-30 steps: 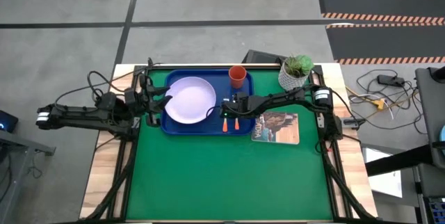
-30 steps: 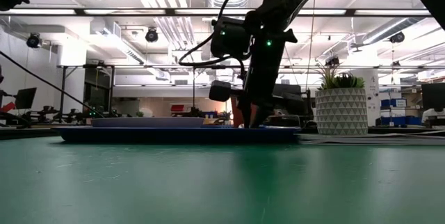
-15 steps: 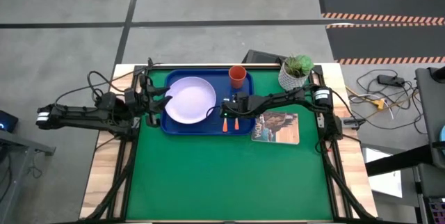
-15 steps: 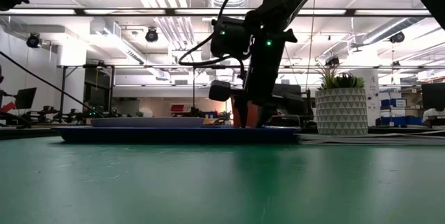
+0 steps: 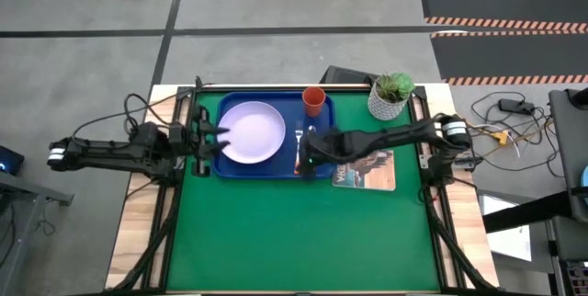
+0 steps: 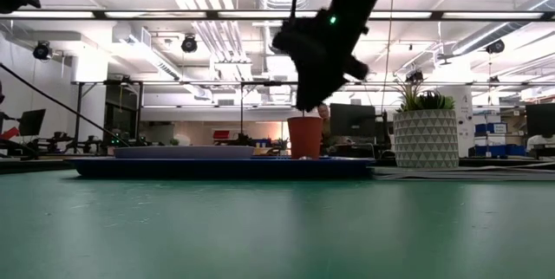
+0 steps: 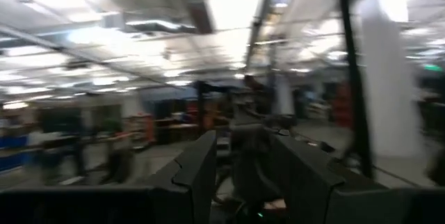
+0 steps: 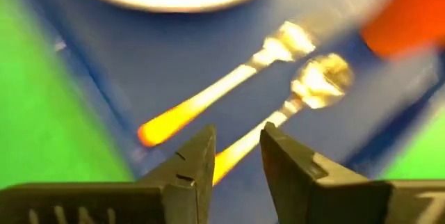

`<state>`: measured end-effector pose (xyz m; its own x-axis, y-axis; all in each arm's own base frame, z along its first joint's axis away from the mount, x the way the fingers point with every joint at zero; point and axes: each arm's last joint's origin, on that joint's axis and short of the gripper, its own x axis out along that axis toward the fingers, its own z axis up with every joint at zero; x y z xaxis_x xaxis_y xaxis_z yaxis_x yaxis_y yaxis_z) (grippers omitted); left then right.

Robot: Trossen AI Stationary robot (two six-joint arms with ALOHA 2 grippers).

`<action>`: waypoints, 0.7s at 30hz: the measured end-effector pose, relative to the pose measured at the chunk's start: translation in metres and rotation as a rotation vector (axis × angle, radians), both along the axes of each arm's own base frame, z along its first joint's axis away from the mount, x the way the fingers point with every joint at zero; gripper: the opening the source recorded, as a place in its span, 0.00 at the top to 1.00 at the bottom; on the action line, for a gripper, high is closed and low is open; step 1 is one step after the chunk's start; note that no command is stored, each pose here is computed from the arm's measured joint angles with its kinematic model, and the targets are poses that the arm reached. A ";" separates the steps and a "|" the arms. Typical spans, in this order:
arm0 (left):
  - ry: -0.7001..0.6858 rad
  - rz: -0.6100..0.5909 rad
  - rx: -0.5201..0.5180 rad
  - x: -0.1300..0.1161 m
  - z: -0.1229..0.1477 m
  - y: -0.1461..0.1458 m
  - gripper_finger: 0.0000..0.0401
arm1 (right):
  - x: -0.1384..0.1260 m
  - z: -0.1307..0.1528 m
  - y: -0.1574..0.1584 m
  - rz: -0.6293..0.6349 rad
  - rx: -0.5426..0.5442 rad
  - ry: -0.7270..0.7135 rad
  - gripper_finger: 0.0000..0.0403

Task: Pick and place plate/cup/fork/spoon on tray
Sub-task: Return to Home Position

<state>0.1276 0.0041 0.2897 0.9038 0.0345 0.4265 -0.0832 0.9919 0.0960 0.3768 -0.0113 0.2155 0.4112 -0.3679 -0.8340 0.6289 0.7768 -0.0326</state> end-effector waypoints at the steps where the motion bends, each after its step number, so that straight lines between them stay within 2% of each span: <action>1: 0.006 -0.032 0.014 0.001 -0.001 -0.001 0.69 | 0.000 0.002 0.007 0.077 -0.029 -0.007 0.75; 3: 0.039 -0.108 0.043 0.004 -0.004 -0.003 0.69 | -0.001 0.004 0.021 0.230 -0.097 -0.033 0.77; 5: 0.143 -0.208 0.035 0.008 -0.013 -0.006 0.69 | -0.004 0.006 0.033 0.381 -0.169 -0.068 0.80; 7: 0.261 -0.289 -0.017 0.011 -0.024 -0.008 0.69 | -0.011 0.007 0.042 0.501 -0.240 -0.105 0.83; 9: 0.363 -0.287 -0.077 0.012 -0.033 -0.008 0.70 | -0.023 0.005 0.047 0.577 -0.290 -0.126 0.86; 11: 0.418 -0.254 -0.106 0.010 -0.039 -0.008 0.71 | -0.039 0.002 0.045 0.605 -0.326 -0.168 0.88; 14: 0.450 -0.241 -0.084 0.003 -0.041 -0.008 0.74 | -0.067 -0.003 0.036 0.611 -0.343 -0.257 0.90; 21: 0.388 -0.221 0.000 -0.011 -0.045 -0.008 0.80 | -0.133 -0.012 0.010 0.655 -0.371 -0.540 0.93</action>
